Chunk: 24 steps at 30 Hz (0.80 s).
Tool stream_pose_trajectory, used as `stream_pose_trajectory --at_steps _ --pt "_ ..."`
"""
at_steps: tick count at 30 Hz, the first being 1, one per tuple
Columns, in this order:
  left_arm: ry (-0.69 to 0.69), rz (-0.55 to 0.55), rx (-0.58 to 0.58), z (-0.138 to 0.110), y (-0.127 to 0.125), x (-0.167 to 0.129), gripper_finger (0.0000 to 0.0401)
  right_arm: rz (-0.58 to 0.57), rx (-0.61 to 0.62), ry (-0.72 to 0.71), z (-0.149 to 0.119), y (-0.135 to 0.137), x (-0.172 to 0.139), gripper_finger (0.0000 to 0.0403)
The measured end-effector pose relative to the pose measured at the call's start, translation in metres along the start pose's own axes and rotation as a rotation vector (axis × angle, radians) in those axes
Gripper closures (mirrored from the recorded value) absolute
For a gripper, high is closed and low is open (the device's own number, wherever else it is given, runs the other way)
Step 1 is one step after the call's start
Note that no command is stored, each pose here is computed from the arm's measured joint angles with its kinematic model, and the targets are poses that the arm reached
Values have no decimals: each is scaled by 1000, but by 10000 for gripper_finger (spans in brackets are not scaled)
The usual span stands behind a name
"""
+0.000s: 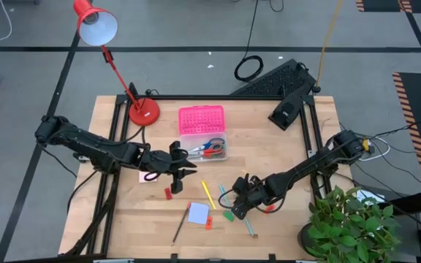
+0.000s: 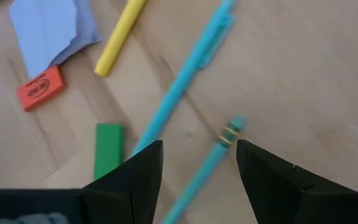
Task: Pack school essentials
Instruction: Put the light blue pencil into the pink supply box
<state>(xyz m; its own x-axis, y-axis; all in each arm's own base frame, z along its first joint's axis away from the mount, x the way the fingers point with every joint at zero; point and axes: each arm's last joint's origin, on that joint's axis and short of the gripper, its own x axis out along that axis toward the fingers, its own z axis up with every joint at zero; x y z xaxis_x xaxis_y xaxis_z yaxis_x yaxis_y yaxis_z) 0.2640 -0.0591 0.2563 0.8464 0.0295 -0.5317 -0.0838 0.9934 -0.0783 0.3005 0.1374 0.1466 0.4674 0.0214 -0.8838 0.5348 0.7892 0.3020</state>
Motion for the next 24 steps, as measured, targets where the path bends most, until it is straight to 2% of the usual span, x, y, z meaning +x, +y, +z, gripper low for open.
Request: stream_pose_trajectory --at_steps 8,16,19,24 --pt "-26 -2 22 3 1 0 316 -139 -26 78 2 7 17 207" --pt "-45 -3 43 5 2 0 316 -164 -50 92 4 6 19 213" --pt "-45 -3 43 5 1 0 316 -183 -69 106 3 4 19 238" --pt "-45 -3 43 5 2 0 316 -188 -86 126 2 2 19 303"
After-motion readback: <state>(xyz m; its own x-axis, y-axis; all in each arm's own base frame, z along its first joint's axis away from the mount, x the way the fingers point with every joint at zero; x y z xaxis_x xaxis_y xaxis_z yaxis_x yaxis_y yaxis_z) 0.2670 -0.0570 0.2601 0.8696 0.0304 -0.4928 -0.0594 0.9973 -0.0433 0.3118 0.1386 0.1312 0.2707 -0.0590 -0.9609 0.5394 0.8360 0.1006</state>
